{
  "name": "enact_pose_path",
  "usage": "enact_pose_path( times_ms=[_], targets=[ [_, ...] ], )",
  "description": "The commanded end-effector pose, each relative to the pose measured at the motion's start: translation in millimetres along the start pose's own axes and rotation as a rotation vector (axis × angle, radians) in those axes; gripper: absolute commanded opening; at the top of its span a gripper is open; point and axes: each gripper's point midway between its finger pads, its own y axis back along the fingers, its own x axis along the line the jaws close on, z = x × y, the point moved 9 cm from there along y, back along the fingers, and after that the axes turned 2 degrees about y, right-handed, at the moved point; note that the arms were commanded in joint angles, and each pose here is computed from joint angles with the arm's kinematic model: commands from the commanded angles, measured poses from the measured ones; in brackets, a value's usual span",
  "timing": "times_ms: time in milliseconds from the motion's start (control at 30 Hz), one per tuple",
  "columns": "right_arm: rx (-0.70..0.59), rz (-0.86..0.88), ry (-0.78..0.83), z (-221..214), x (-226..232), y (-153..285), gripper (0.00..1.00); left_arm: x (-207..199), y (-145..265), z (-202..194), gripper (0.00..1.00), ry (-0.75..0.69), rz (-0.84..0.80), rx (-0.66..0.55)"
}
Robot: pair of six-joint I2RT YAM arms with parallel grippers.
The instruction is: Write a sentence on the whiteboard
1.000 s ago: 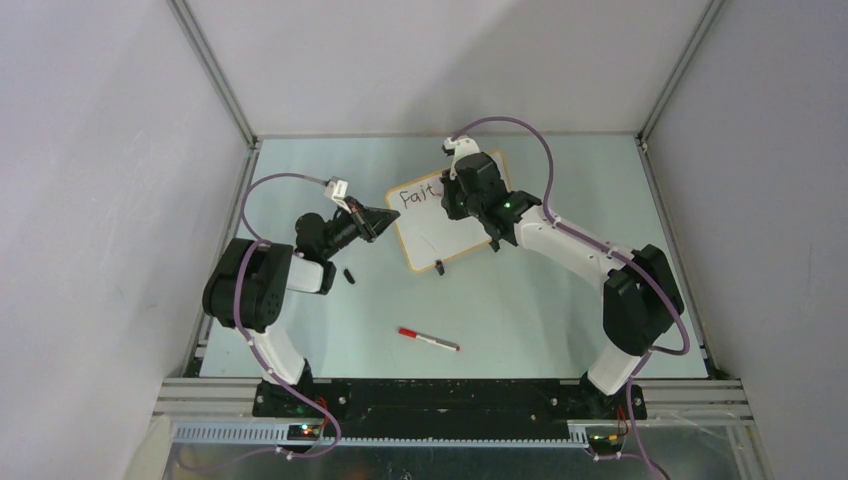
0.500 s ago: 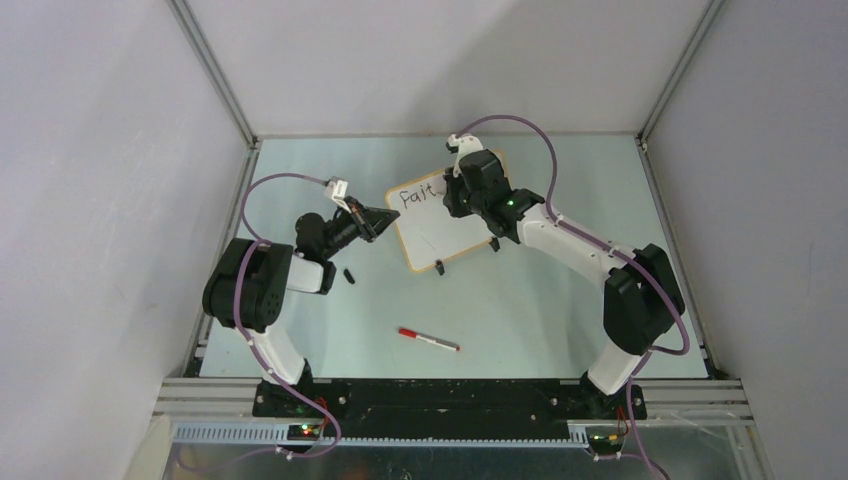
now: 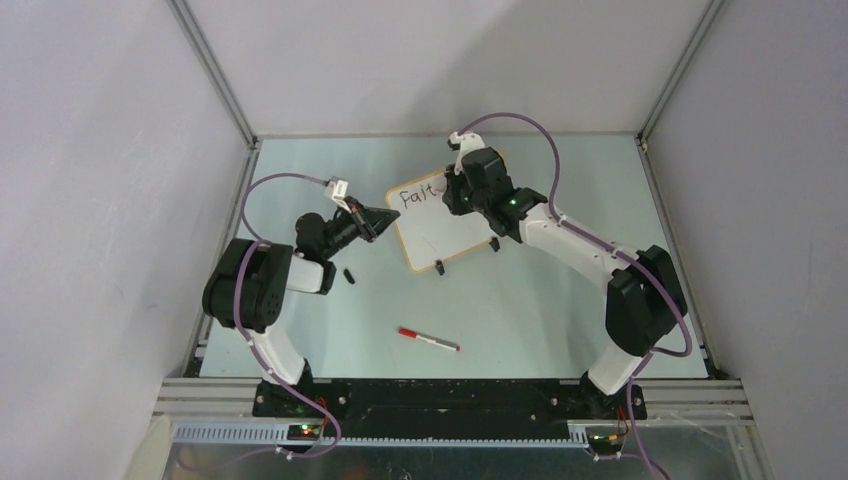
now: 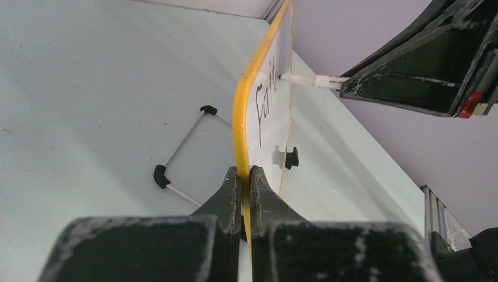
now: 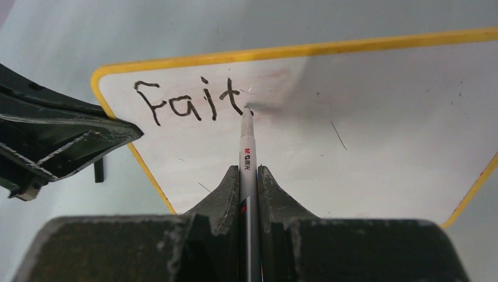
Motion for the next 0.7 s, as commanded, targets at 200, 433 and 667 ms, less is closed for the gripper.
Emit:
enact_pose_path(
  times_ms=[200,433,667],
  targets=[
    [-0.176,0.048,-0.003,38,5,24,0.0,-2,-2,3,0.0,-0.101,-0.011,0.001],
    [-0.181,0.026,-0.015,39,-1,21,0.0,-2,-2,3,0.0,-0.099,-0.011,0.002],
    [-0.174,0.02,-0.025,38,-6,17,0.0,-2,-2,3,0.0,-0.1,-0.011,0.002]
  ],
)
